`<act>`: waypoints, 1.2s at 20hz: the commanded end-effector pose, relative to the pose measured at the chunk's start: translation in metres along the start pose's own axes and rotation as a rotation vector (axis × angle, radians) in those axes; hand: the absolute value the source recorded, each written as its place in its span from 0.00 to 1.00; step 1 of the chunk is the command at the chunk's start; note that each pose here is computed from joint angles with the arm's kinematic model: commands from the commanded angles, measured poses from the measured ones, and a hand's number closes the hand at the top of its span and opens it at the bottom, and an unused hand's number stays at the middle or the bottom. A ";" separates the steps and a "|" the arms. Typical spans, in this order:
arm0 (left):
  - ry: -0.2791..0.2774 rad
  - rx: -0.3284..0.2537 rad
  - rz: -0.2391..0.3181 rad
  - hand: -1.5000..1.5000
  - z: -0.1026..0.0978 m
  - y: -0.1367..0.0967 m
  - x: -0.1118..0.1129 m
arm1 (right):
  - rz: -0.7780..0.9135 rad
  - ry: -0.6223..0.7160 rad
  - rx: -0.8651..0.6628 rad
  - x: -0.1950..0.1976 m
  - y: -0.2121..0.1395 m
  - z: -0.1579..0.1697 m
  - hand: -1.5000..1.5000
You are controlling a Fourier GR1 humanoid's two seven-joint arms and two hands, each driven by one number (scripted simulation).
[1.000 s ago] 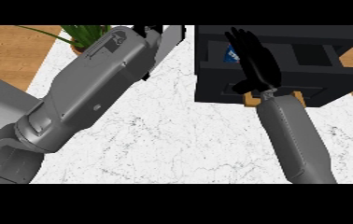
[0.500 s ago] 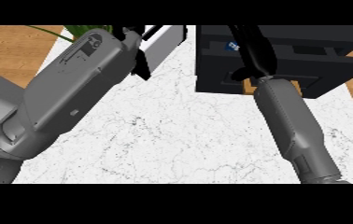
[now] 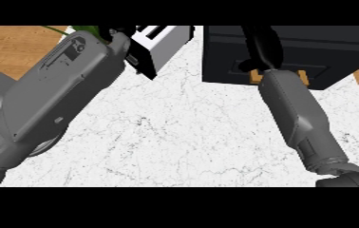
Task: Pick up the can, place it into the drawer and close the drawer
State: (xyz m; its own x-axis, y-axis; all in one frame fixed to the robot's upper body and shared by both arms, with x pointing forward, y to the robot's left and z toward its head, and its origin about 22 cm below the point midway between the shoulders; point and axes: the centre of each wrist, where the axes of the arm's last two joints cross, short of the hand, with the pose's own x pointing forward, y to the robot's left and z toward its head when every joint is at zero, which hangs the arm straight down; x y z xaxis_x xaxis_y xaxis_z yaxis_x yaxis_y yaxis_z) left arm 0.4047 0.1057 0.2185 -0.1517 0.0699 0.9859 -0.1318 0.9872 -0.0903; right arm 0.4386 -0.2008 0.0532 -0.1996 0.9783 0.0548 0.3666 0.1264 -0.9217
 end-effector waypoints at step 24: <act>-0.015 -0.043 -0.007 0.00 0.018 0.015 0.020 | -0.498 0.092 -0.003 0.023 -0.055 -0.068 0.00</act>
State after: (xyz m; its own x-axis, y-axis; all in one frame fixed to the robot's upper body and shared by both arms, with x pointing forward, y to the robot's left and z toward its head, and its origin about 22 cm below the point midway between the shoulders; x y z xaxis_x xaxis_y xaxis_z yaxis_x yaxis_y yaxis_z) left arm 0.3835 0.1155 0.2334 -0.1646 0.0660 0.9842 -0.0907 0.9925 -0.0817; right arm 0.4655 -0.1891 0.0959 -0.2502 0.9270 0.2794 0.2272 0.3368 -0.9138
